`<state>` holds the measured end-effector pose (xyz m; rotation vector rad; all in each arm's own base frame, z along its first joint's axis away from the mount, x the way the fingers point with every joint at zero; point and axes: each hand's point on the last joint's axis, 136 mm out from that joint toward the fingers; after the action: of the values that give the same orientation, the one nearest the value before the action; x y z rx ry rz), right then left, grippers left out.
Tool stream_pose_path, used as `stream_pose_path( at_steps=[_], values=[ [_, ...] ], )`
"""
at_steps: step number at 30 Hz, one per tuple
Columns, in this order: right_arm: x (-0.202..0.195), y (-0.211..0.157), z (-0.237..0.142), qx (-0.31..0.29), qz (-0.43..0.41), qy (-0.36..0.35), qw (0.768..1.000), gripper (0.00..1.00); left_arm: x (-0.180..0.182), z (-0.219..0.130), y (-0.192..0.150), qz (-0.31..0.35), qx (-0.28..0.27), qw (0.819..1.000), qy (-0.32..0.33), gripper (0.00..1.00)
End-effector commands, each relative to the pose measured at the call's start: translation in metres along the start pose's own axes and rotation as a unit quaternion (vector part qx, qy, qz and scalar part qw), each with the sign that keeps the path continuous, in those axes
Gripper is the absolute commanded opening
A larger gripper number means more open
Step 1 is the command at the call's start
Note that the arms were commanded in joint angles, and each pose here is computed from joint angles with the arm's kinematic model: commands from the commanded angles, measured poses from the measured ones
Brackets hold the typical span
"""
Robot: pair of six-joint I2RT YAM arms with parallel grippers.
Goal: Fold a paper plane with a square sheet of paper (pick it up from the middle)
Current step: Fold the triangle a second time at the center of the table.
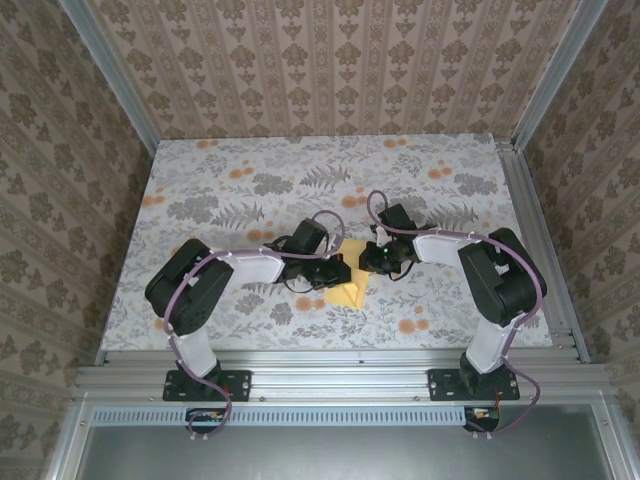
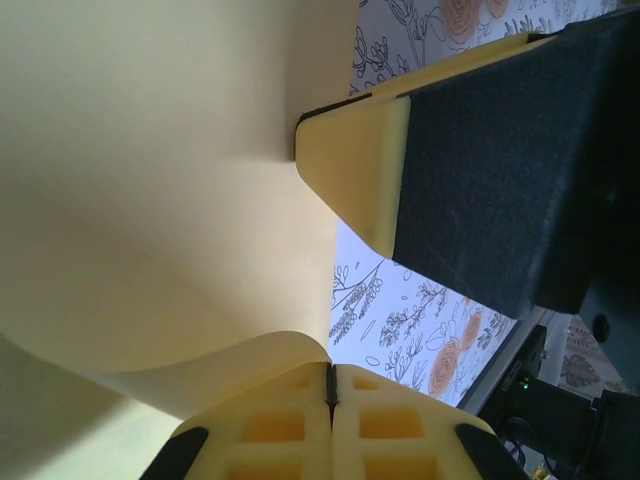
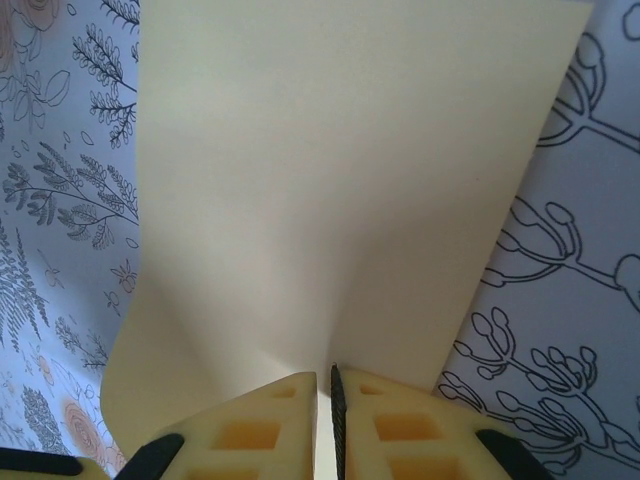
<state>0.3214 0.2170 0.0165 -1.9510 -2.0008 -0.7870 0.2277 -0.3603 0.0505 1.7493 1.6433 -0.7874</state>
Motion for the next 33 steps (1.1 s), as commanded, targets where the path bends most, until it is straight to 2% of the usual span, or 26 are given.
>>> stream_pose_path(
  at_steps=[1, 12, 33],
  values=[
    [0.001, -0.003, 0.005, 0.014, -0.006, 0.006, 1.0, 0.16, -0.011, 0.006, 0.003, 0.009, 0.007, 1.0, -0.016, 0.05],
    [0.004, -0.005, 0.007, 0.017, -0.002, 0.015, 1.0, 0.15, -0.014, 0.016, 0.012, 0.012, 0.01, 1.0, -0.017, 0.05],
    [0.006, -0.007, 0.009, 0.018, 0.007, 0.026, 0.999, 0.15, 0.003, 0.03, 0.01, 0.004, 0.018, 1.0, -0.004, 0.05]
  ],
)
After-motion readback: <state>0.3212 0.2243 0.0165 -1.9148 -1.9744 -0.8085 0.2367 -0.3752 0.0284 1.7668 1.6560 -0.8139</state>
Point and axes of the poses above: each hand's point on the last joint's axis, 136 mm out from that joint toward the fingers, its own z axis out along the fingers, its own x axis along the line the jaws close on, y = z × x, and after that the axes turned 5 degrees about -z, right-handed
